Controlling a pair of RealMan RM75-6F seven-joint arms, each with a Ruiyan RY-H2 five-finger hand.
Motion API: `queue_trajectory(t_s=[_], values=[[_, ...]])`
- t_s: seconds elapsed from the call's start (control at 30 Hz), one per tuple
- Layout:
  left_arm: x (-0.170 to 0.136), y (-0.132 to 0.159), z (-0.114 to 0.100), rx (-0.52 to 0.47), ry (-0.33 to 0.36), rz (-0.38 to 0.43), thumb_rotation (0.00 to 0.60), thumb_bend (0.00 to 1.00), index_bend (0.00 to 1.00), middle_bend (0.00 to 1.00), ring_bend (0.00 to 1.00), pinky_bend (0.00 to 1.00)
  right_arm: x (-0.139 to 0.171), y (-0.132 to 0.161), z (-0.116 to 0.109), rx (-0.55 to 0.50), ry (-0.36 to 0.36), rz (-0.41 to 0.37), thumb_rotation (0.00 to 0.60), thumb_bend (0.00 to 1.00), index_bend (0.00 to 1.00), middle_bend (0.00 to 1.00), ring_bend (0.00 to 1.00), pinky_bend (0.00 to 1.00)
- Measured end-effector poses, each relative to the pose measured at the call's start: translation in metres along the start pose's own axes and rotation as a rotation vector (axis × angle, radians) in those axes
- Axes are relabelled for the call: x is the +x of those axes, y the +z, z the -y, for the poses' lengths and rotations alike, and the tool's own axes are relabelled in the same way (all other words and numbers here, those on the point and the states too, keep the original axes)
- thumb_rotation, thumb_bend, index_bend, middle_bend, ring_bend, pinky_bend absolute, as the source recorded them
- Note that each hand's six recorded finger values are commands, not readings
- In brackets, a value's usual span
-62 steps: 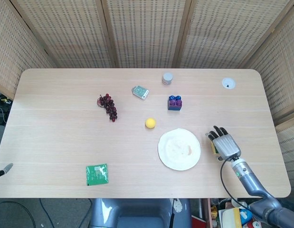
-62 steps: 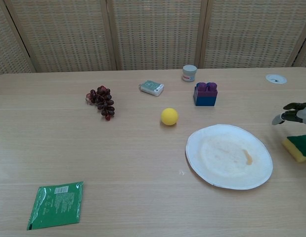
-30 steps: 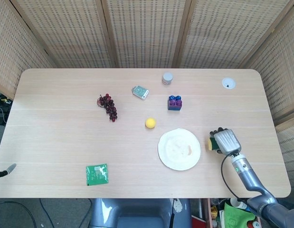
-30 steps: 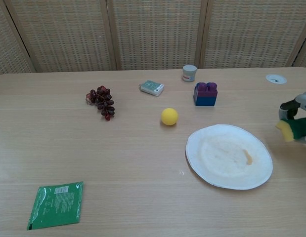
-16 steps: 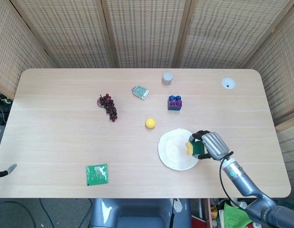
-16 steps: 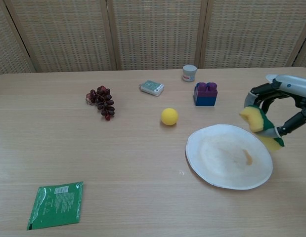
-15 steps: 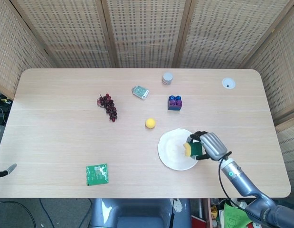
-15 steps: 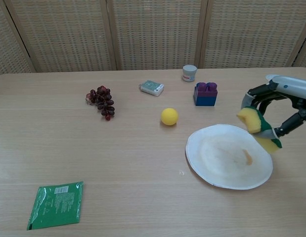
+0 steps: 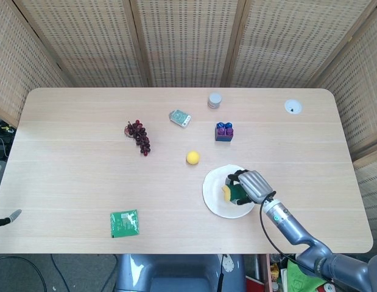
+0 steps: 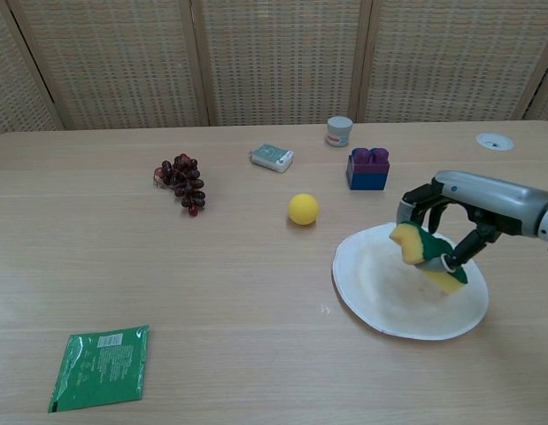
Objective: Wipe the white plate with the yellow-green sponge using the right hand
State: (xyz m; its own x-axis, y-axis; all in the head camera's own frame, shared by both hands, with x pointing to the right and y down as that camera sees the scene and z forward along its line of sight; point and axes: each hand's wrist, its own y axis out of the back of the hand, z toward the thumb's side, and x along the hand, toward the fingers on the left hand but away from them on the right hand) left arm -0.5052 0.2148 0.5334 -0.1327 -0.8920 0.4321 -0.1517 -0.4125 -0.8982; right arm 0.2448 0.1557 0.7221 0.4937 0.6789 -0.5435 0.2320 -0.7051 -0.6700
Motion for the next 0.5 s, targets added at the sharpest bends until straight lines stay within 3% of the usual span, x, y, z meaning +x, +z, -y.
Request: queue_trajectory(t_s=[0.23,0.5], values=[[0.001,0.0,0.002,0.001,-0.009,0.001,0.6,0.0,0.0,0.0,0.0,0.0,-0.004,-0.015,0.017,0.008,0.003,0.04,0.6,0.28,0.49,0.53,0.37,0.38],[0.002,-0.002,0.001,-0.005,-0.007,-0.01,0.6,0.0,0.0,0.0,0.0,0.0,-0.006,-0.013,0.036,-0.004,0.024,0.04,0.6,0.28,0.49,0.54,0.37,0.38]])
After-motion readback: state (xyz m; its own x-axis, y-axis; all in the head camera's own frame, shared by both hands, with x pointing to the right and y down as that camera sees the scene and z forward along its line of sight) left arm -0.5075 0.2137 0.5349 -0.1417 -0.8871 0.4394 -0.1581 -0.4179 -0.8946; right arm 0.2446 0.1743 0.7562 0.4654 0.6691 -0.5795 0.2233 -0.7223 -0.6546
